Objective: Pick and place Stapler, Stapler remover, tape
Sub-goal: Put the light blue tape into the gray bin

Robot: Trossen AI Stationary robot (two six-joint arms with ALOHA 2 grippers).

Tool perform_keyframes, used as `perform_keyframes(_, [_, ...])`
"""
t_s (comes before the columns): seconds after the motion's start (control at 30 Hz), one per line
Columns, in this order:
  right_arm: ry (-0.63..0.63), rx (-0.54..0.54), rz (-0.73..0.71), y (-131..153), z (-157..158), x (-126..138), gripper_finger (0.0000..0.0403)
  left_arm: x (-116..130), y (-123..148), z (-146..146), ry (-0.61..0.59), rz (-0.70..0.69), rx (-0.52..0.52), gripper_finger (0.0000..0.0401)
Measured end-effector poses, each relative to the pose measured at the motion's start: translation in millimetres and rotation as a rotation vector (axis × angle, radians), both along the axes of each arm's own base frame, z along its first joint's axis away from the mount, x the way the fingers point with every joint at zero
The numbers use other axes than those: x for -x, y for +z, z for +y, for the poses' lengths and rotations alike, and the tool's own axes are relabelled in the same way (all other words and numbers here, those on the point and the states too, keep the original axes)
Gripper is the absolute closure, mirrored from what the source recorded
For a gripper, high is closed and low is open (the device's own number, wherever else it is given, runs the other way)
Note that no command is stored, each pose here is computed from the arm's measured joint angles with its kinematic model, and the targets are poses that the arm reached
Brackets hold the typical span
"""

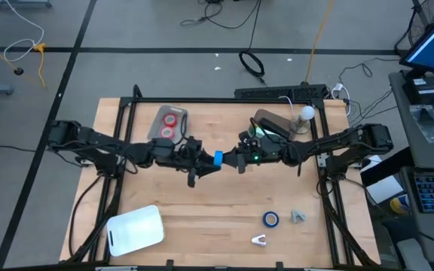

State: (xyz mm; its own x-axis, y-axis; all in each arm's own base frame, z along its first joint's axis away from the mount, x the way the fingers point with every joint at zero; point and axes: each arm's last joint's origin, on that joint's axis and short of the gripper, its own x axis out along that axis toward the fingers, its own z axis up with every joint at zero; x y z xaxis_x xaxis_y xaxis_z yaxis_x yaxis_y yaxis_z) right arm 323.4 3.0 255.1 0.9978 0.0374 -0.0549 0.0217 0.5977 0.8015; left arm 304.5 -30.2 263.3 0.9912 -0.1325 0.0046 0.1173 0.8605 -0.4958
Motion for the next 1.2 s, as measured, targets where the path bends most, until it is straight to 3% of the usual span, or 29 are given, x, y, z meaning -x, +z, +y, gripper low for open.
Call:
perform_keyframes(0.17, [0.001, 0.005, 0.016, -1, 0, 0, 0.0368, -9, 4, 5, -0.063, 0.006, 0.008, 0.0265])
perform_keyframes(0.63, [0.028, 0.008, 0.034, -3, 1, 0, 0.0368, 2, 6, 6, -0.118, 0.126, 0.051, 0.0267])
perform_keyframes(0.73, [0.03, 0.007, 0.03, -3, 2, 0, 0.0367, 3, 6, 6, -0.125, 0.127, 0.058, 0.0289])
perform_keyframes(0.9, [0.043, -0.013, 0.036, -3, 4, 0, 0.0363, 3, 6, 5, -0.159, 0.117, 0.023, 0.0366])
perform_keyframes(1.2, [0.237, 0.026, 0.104, -10, 8, 2, 0.0304, 4, -2, 3, -0.195, 0.203, 0.045, 0.0366])
